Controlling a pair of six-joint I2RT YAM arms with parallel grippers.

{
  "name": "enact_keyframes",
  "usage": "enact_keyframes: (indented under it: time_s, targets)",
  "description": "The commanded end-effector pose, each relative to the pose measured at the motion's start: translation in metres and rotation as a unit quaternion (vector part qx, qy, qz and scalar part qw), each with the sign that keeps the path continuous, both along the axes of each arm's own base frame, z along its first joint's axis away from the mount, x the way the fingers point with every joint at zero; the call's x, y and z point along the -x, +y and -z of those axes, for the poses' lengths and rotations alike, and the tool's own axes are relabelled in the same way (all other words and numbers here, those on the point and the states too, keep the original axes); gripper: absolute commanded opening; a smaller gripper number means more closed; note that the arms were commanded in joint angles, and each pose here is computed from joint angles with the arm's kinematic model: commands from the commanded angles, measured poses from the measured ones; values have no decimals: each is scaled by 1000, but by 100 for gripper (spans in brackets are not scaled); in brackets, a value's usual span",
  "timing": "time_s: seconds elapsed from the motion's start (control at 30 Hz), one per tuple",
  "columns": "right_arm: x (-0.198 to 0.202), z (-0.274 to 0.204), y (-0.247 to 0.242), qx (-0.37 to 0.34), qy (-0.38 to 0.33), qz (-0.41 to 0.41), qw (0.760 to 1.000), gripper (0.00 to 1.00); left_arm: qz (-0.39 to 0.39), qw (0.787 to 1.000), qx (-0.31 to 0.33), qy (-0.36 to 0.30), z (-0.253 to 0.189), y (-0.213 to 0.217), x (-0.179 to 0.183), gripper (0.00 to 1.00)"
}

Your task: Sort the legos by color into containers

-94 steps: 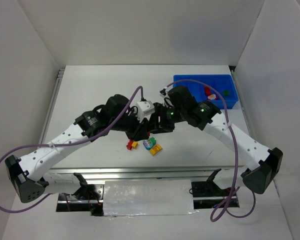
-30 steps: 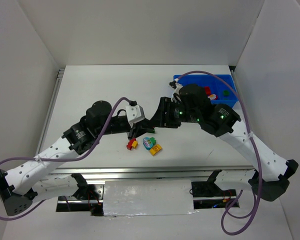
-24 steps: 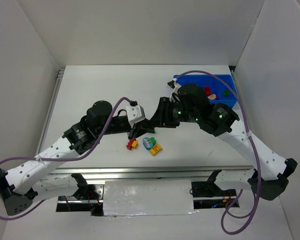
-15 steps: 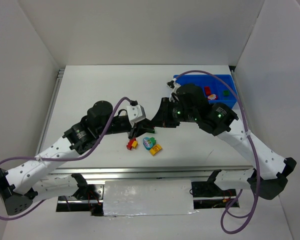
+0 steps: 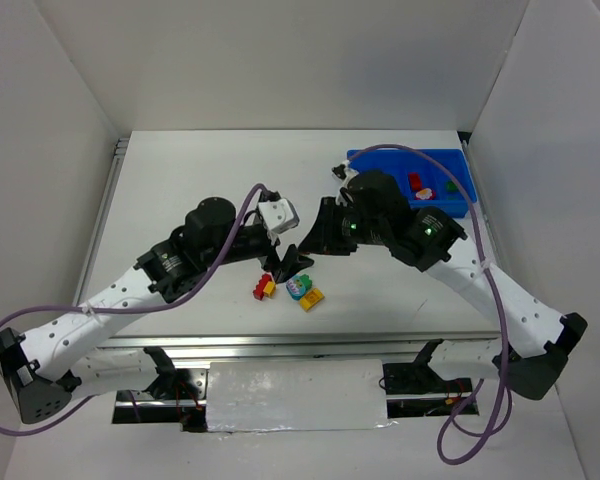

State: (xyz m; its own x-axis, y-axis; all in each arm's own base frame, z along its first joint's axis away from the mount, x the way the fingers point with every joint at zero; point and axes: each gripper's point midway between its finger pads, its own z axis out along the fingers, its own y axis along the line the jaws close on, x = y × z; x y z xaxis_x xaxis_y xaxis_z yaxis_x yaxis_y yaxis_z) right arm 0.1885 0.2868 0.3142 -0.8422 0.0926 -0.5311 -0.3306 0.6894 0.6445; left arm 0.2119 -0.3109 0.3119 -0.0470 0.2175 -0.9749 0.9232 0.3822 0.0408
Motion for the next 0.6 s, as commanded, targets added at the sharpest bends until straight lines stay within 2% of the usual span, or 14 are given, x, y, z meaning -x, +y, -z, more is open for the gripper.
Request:
enact_keyframes:
  time_s: [0.0,0.03,0.2,0.27,0.3,0.37,0.4,0.47,0.5,0.53,0.57]
  targets:
    - [-42,23,-22,26,-16,71,997,0,-48,998,30,-27,-33,14,-7,100]
    - [-54,29,-30,30,-16,94,995,0,-85,996,25,-23,-30,22,-16,99]
    - [-134,56,-99,69,-17,231,970,0,-156,988,9,4,-17,44,-25,99]
    - [-171,47,-136,80,-35,288,954,0,-229,973,-7,12,-7,64,-39,99]
    - [-193,64,-155,118,-28,326,937,0,-256,966,-8,26,0,72,-42,99]
    - [-227,59,-203,143,-32,395,907,0,-304,951,-18,44,10,87,-46,99]
    - [-246,82,-223,173,-10,421,890,0,-327,943,-15,53,12,96,-47,100]
    - [-273,76,-270,175,-1,478,860,0,-326,943,-29,66,19,102,-41,100]
    - [-286,103,-283,192,33,488,851,0,-341,937,-18,77,17,108,-38,99]
    - [-294,91,-296,189,37,503,843,0,-350,933,-18,84,18,113,-36,99]
    - [-304,111,-319,199,63,518,829,0,-361,927,-18,100,22,120,-31,100]
